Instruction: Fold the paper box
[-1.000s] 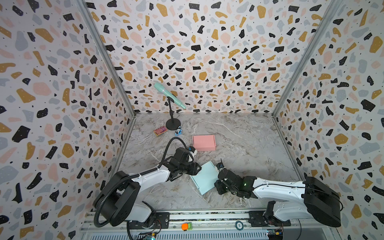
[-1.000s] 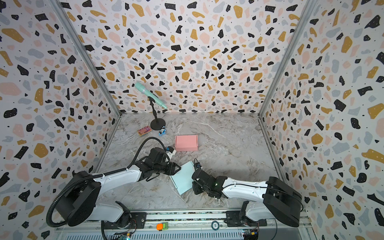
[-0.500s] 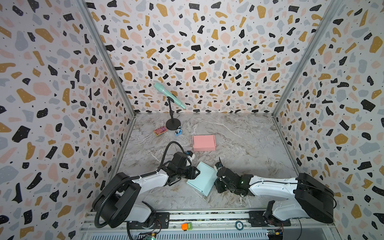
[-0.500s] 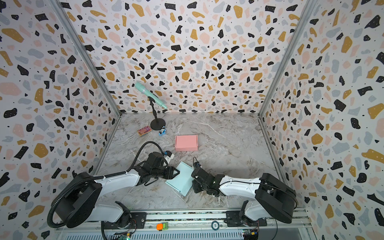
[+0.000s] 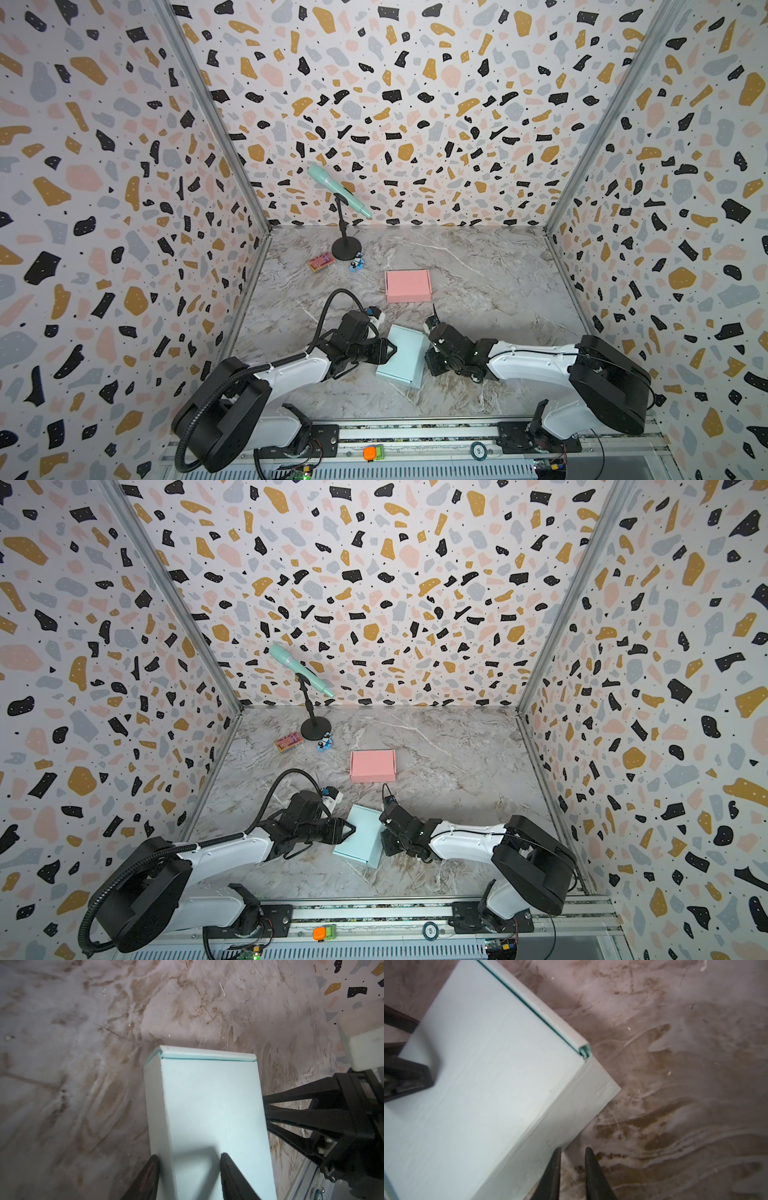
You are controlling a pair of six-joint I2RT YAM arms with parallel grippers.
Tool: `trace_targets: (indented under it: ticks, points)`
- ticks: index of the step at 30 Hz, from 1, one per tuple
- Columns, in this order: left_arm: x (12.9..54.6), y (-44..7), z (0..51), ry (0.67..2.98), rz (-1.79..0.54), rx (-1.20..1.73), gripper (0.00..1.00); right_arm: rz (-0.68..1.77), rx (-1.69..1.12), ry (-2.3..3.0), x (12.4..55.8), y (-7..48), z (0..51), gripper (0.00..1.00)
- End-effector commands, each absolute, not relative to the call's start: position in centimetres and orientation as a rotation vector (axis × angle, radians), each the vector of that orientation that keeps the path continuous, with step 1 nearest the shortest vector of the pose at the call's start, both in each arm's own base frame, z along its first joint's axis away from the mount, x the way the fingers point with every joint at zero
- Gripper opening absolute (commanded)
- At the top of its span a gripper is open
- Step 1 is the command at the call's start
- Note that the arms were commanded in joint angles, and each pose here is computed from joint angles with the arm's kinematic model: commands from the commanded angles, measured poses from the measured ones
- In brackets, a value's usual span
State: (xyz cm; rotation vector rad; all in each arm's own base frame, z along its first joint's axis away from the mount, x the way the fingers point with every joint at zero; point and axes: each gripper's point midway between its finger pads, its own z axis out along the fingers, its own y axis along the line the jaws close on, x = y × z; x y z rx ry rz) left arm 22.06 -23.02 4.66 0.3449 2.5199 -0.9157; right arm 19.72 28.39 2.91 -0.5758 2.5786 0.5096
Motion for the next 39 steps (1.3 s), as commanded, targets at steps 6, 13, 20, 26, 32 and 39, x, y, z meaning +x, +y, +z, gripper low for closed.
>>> trace_targets:
  ticks: [6,13,20,26,32,39]
  points:
    - [21.3,-24.5,6.5,2.45,-1.029,0.359,0.49,0.624,-0.634,2.479,21.3,32.3,5.7,0.23]
    - [21.7,-23.8,5.8,2.471,-1.006,0.242,0.5,0.619,-0.63,2.486,21.4,32.0,5.4,0.23]
    - [21.0,-22.9,6.0,2.455,-1.027,0.158,0.55,0.606,-0.597,2.509,20.3,30.2,5.2,0.23]
    - [19.8,-22.3,7.1,2.417,-1.079,0.125,0.58,0.613,-0.553,2.535,18.3,28.4,4.9,0.24]
    - [18.8,-21.0,6.1,2.444,-1.037,0.106,0.59,0.616,-0.542,2.549,16.4,27.7,4.9,0.24]
    - [17.9,-22.3,6.2,2.434,-1.062,0.153,0.59,0.619,-0.536,2.573,15.3,27.8,3.9,0.24]
